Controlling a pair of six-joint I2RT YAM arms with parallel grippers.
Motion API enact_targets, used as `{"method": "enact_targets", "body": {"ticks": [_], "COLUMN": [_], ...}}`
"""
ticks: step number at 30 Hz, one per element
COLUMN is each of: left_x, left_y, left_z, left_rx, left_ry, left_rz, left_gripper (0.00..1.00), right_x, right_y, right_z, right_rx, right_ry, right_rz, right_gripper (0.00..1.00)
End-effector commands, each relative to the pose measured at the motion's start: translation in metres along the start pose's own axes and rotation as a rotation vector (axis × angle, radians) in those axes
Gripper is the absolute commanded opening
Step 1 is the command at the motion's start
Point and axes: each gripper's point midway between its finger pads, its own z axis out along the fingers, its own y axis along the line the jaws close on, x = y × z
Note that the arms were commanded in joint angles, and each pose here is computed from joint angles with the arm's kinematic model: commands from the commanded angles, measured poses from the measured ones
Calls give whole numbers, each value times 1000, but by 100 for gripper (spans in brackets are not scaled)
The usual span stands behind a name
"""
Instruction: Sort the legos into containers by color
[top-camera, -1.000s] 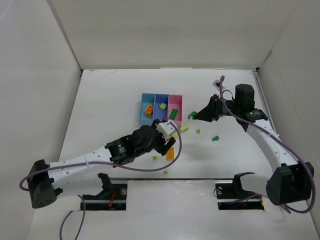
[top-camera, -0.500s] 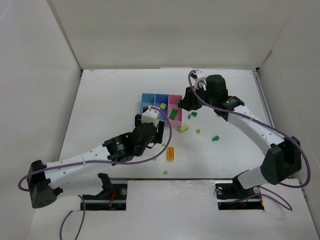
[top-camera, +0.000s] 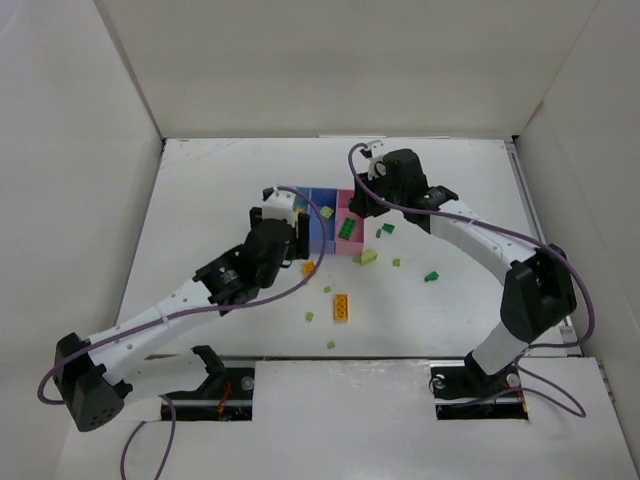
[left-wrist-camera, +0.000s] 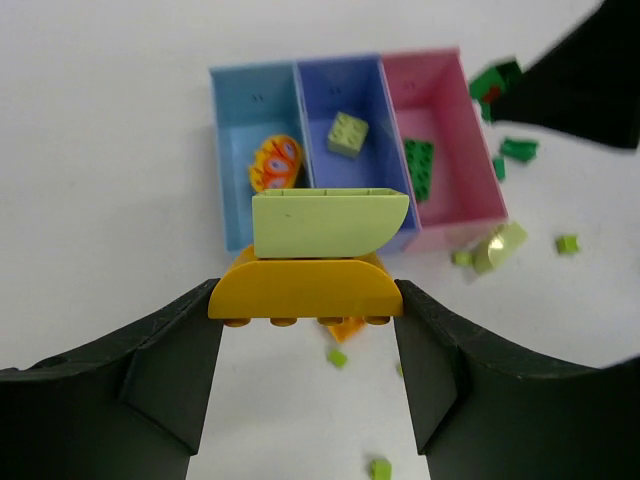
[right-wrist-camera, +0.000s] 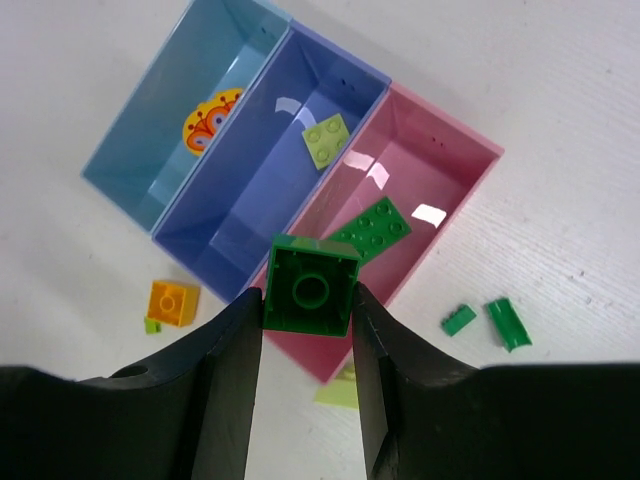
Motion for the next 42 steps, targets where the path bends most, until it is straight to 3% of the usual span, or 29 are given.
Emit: {"method": "enact_targets", "body": {"ticks": [1,3,6,9,13,22,24,28,32,34,37,42], "left_x": [-71,-87,-92,-98,-109,-125,-117,-100,-97,-94,-89,-83], "left_y": [-3,19,39,35,42,47,46,41,37,35,35,29], "left_z": [5,27,63,90,109,123,127,131,126,125,122,117], "left_rx": [126,112,169,241,220,308,320,357,382,395,404,448], "left_ry": [-162,-201,-148,-120,-106,-40,-21,-2,-38,-52,-70,-66], "left_rz": [-41,-26,2,93,242,341,350,347,350,351,363,390], "left_gripper": [52,52,52,49,48,48,48,48,48,48,48,48], "right_x": [-40,-42,-44,-50,-40,-9,-1,6,0,12,16,-1], "right_y": [2,-1,-7,-8,-8,-28,-31,-20,-10,-1,1,5], "right_z": [8,18,27,29,40,40,41,53,63,68,71,56], "right_rx": [24,33,57,59,52,147,158,112,45,21,24,29], "right_ry": [-117,-124,-121,-122,-50,117,135,123,81,100,95,38], "right_rz": [-64,-74,-72,-110,-173,-155,-154,-183,-198,-221,-228,-207], "right_gripper": [0,0,0,0,0,0,10,20,30,41,47,63]}}
